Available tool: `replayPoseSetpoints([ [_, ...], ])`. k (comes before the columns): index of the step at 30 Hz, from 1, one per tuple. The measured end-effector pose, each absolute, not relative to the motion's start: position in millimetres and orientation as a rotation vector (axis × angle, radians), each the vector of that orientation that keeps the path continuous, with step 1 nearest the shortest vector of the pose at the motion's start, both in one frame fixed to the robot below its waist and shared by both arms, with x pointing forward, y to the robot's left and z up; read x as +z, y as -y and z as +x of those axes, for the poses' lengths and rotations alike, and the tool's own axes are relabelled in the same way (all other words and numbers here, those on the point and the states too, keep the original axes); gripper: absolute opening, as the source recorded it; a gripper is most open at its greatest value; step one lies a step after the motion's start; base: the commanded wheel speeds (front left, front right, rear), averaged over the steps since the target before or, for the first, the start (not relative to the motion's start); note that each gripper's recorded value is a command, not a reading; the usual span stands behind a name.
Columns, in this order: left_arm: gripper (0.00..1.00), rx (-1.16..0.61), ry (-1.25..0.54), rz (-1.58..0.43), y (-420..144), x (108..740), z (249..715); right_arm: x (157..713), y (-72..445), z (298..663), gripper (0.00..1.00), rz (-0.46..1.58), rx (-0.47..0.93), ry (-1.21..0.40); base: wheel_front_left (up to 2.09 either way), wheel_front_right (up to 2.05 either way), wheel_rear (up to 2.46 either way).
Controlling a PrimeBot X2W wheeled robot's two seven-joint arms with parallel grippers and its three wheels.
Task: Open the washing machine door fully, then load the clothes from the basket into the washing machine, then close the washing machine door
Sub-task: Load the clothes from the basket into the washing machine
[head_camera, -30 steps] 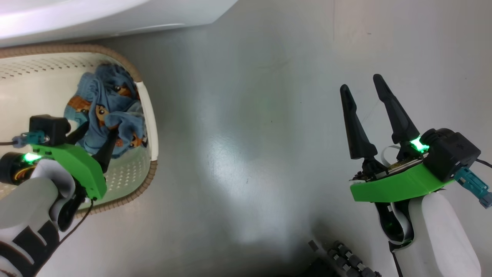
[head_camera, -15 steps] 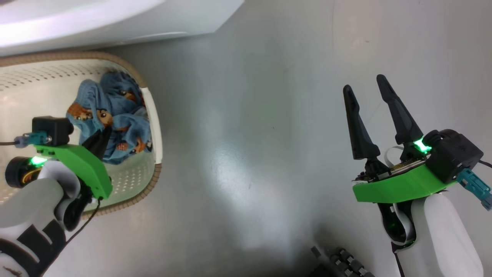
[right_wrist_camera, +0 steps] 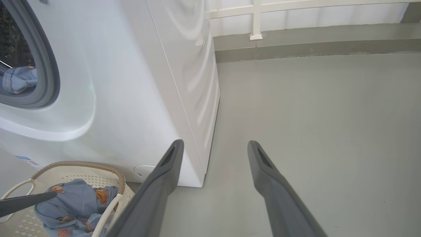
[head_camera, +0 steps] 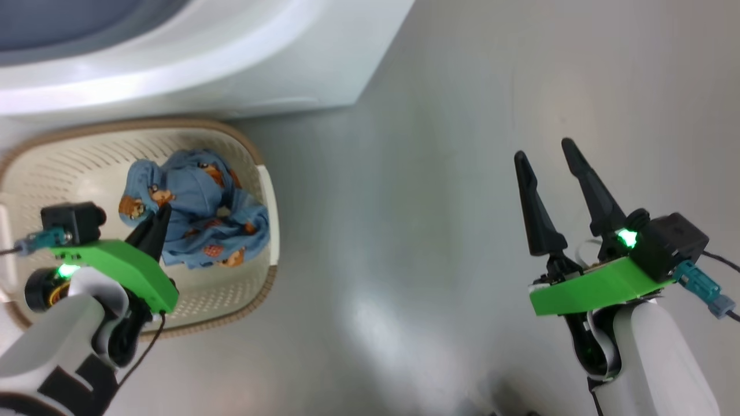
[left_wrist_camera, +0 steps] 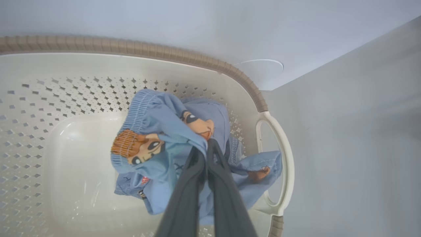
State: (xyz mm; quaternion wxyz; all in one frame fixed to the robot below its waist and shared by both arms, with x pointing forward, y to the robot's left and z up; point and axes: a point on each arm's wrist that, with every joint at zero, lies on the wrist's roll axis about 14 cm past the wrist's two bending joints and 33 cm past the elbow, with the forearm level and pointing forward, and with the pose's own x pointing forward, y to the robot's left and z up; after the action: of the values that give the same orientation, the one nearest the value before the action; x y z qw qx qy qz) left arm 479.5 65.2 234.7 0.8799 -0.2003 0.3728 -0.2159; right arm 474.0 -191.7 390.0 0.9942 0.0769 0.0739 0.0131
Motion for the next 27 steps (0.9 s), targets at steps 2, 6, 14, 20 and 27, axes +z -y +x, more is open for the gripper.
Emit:
replayPoseSetpoints([
  [2, 0.00, -0.437, -0.740, -0.415, -70, 248, 481, 396, 190, 471, 1.00, 0.159, 0.029, -0.140, 0.00, 0.00, 0.00],
  [6, 0.00, -0.425, -0.688, -0.406, -77, 267, 479, 402, 188, 463, 1.00, 0.167, 0.029, -0.137, 0.00, 0.00, 0.00],
  [14, 0.00, -0.380, -0.545, -0.359, -104, 321, 464, 426, 188, 441, 1.00, 0.174, 0.031, -0.108, 0.00, 0.00, 0.00],
  [20, 0.00, -0.364, -0.412, -0.324, -116, 368, 454, 445, 187, 424, 1.00, 0.181, 0.043, -0.074, 0.00, 0.00, 0.00],
  [27, 0.00, -0.321, -0.275, -0.286, -136, 413, 433, 459, 194, 397, 1.00, 0.187, 0.032, -0.054, 0.00, 0.00, 0.00],
])
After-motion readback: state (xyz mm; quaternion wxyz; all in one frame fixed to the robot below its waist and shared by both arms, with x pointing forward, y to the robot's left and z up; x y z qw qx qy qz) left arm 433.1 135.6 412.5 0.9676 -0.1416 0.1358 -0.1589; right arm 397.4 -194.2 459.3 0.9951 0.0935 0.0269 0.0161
